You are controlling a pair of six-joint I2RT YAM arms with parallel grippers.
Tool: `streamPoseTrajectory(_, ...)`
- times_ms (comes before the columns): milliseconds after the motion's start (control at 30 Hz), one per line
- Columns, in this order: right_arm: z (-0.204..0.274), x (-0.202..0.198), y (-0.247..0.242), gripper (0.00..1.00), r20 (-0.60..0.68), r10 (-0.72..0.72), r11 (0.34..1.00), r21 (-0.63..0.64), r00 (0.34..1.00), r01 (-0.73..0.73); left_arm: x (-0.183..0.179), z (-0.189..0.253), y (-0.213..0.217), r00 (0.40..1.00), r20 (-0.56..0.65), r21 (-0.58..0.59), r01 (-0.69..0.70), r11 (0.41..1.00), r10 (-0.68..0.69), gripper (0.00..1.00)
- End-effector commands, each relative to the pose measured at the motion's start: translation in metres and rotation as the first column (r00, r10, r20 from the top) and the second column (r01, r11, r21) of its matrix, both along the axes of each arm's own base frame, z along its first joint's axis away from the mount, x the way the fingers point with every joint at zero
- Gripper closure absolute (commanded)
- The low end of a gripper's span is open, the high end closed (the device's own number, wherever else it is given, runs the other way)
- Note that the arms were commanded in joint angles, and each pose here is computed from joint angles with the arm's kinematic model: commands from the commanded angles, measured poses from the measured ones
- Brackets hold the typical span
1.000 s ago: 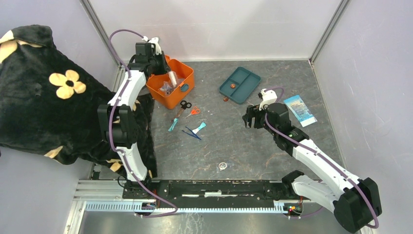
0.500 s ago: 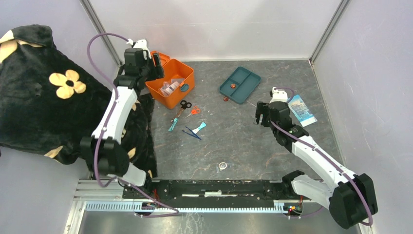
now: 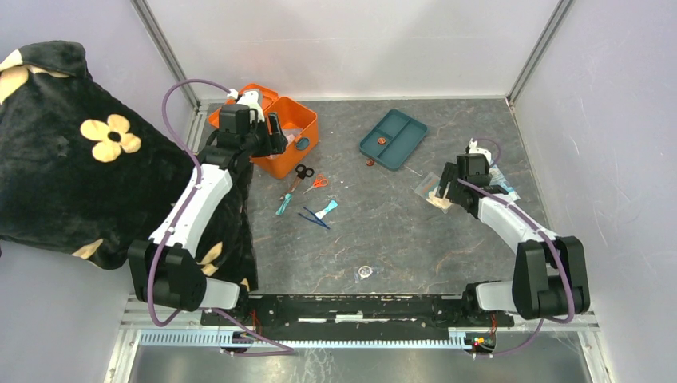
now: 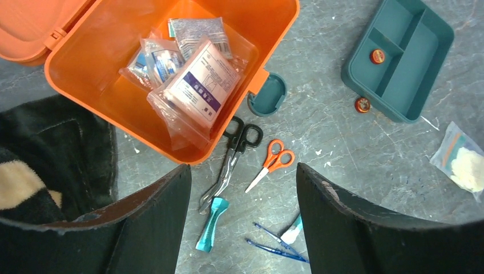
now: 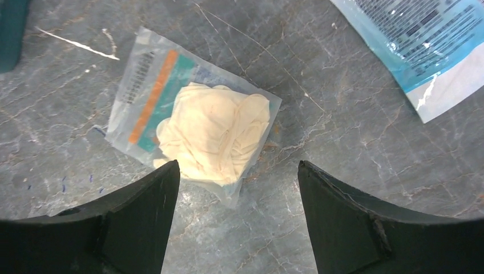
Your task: Organize the medicine kit
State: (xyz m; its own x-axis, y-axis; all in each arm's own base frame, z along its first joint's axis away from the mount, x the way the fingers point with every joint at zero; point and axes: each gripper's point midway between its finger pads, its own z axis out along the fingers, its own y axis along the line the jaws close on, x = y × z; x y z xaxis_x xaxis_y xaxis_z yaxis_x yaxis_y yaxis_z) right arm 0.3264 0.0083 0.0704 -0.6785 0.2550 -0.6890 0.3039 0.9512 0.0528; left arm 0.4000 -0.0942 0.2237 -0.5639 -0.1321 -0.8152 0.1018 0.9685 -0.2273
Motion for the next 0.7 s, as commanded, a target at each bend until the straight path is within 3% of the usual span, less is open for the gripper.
streamPoseTrajectory(0, -0.004, 0.017, 0.004, 0.19, 0.024, -0.034, 0.995, 0.089, 0.999, 0.032, 0.003, 0.025, -0.01, 0.998, 0.064, -0.074, 0.018, 0.997, -0.014, 0.26)
streamPoseTrajectory(200, -0.03, 0.021, 0.016, 0.25, -0.016, -0.018, 0.982, 0.189, 1.0, 0.021, 0.003, 0.027, -0.012, 0.997, 0.067, -0.079, 0.032, 0.996, -0.027, 0.25)
streamPoseTrajectory(467, -0.05, 0.015, 0.013, 0.36, -0.064, -0.019, 0.984, 0.175, 0.998, 0.03, 0.004, 0.024, -0.014, 0.998, 0.058, -0.085, 0.044, 0.995, -0.039, 0.25)
streamPoseTrajectory(667, -0.051, 0.012, 0.007, 0.63, -0.058, -0.014, 0.99, 0.142, 0.998, 0.022, 0.004, 0.023, -0.018, 0.997, 0.056, -0.101, 0.066, 0.993, -0.061, 0.25)
